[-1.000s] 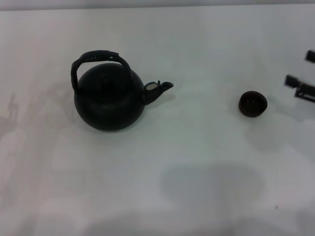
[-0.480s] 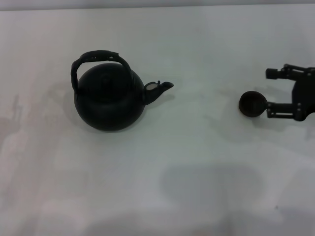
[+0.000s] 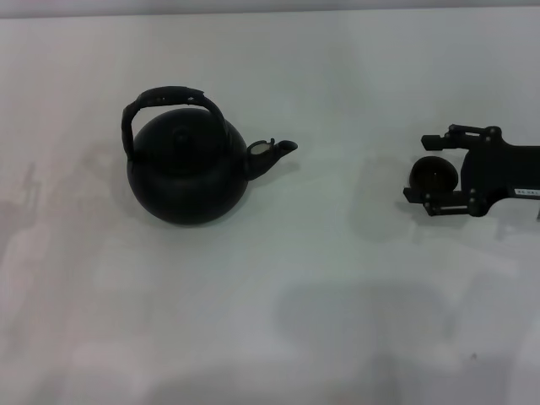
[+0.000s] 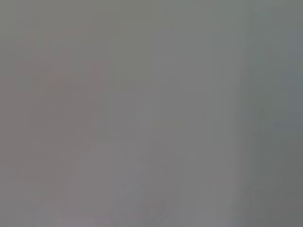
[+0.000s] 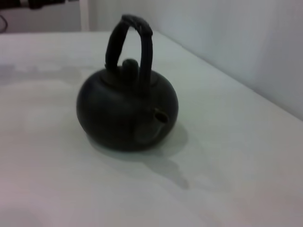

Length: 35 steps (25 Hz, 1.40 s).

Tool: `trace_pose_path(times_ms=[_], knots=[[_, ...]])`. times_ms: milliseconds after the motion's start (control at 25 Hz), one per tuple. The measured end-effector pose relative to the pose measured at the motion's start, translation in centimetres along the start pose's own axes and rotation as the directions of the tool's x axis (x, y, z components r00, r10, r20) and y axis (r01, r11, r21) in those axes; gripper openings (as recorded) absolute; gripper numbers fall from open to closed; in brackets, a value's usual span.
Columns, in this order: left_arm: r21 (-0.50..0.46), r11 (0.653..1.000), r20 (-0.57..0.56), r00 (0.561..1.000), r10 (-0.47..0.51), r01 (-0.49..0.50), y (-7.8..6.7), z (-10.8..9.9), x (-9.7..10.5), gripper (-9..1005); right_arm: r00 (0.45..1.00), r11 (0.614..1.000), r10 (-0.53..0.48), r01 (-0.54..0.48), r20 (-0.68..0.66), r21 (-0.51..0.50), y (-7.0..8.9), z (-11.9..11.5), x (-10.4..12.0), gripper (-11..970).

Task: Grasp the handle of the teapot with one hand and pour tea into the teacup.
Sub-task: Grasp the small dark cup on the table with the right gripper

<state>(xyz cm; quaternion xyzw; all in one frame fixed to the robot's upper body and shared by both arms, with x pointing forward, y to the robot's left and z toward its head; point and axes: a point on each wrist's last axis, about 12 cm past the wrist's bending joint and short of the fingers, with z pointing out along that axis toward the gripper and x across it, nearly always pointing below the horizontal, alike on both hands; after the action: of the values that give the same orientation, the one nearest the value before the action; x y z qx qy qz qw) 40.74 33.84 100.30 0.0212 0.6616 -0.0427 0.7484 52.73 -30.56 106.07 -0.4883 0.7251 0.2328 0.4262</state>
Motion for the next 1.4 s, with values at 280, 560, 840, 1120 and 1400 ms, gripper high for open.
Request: trace_pose_path(times_ms=[280, 560, 840, 1120, 1400], knots=[[0.011, 1.0, -0.002, 1.0, 0.002, -0.001, -0.1, 0.0, 0.0, 500, 0.998, 0.999, -0.034, 0.034, -0.044, 0.014, -0.4, 0.9, -0.2, 789], [0.014, 1.0, 0.001, 1.0, 0.002, -0.002, -0.1, 0.2, 0.0, 499, 0.996, 0.999, -0.035, 0.038, -0.085, 0.028, -0.5, 1.1, 0.3, 782], [0.018, 1.0, 0.006, 1.0, 0.003, -0.003, -0.1, 0.5, -0.1, 499, 0.994, 0.998, -0.038, 0.043, -0.107, 0.049, -0.8, 1.1, 0.5, 776], [0.018, 1.0, 0.006, 1.0, 0.003, -0.003, -0.1, 0.5, -0.1, 499, 0.988, 0.997, -0.034, 0.044, -0.152, 0.063, -1.0, 1.3, 0.9, 769], [0.021, 1.0, 0.009, 1.0, 0.004, -0.004, -0.1, 0.7, -0.2, 499, 0.985, 0.997, -0.034, 0.046, -0.169, 0.066, -1.1, 1.5, 0.9, 762]])
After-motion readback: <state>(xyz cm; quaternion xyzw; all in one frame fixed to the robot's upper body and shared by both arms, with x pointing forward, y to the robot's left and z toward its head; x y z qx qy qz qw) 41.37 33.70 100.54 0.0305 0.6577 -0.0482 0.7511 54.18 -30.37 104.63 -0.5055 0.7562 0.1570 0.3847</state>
